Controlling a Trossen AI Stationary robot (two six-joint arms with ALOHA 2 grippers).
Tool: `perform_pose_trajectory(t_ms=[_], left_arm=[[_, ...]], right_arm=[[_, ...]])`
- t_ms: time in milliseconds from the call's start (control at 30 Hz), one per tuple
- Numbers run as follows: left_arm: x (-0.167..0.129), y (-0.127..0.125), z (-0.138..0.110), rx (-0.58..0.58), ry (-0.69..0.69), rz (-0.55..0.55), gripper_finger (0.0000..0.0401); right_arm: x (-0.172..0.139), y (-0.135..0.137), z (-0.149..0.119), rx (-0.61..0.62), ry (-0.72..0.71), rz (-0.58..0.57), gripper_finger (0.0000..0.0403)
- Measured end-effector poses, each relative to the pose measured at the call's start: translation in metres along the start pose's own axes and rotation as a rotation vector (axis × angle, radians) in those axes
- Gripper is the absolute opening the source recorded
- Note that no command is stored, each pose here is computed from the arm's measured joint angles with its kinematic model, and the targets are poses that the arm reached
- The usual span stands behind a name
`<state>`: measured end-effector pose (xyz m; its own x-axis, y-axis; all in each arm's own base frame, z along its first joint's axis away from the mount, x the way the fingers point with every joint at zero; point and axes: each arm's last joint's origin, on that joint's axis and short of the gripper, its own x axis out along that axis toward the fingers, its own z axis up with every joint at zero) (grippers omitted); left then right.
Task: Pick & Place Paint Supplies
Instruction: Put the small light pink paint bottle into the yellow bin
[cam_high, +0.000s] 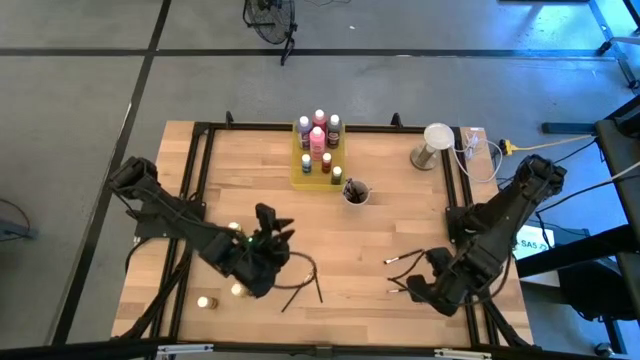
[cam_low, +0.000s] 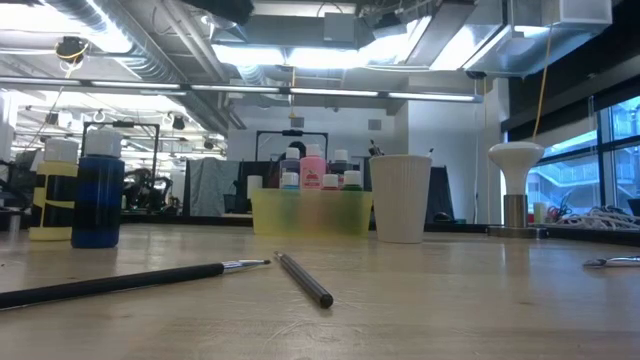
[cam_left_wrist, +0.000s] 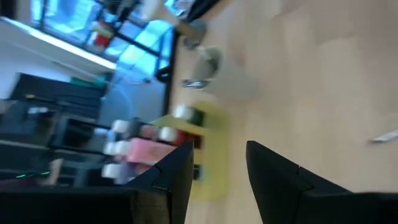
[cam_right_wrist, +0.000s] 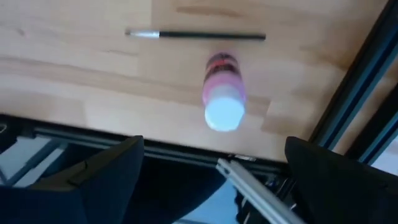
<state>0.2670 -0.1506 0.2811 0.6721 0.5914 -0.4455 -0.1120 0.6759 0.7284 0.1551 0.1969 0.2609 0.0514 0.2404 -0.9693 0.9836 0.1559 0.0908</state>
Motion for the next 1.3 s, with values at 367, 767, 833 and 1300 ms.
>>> perform_pose_trajectory(t_ms=[367, 767, 833, 1300], left_arm=[[0.048, 0.031, -0.006, -0.056, 0.144, -0.014, 0.0143], [0.06, 0.038, -0.002, -0.073, 0.126, -0.048, 0.0143], [0.06, 0.038, 0.0, -0.069, 0.113, -0.047, 0.0143], [0.06, 0.037, 0.001, -0.076, 0.1, -0.084, 0.0143]], right_arm=[[0.017, -0.006, -0.04, -0.033, 0.108, 0.081, 0.0391], [0.016, -0.016, -0.029, 0.007, -0.103, -0.04, 0.0391], [0.01, -0.016, -0.03, 0.003, -0.117, -0.032, 0.0391], [0.015, -0.016, -0.037, -0.03, -0.171, -0.032, 0.0391]])
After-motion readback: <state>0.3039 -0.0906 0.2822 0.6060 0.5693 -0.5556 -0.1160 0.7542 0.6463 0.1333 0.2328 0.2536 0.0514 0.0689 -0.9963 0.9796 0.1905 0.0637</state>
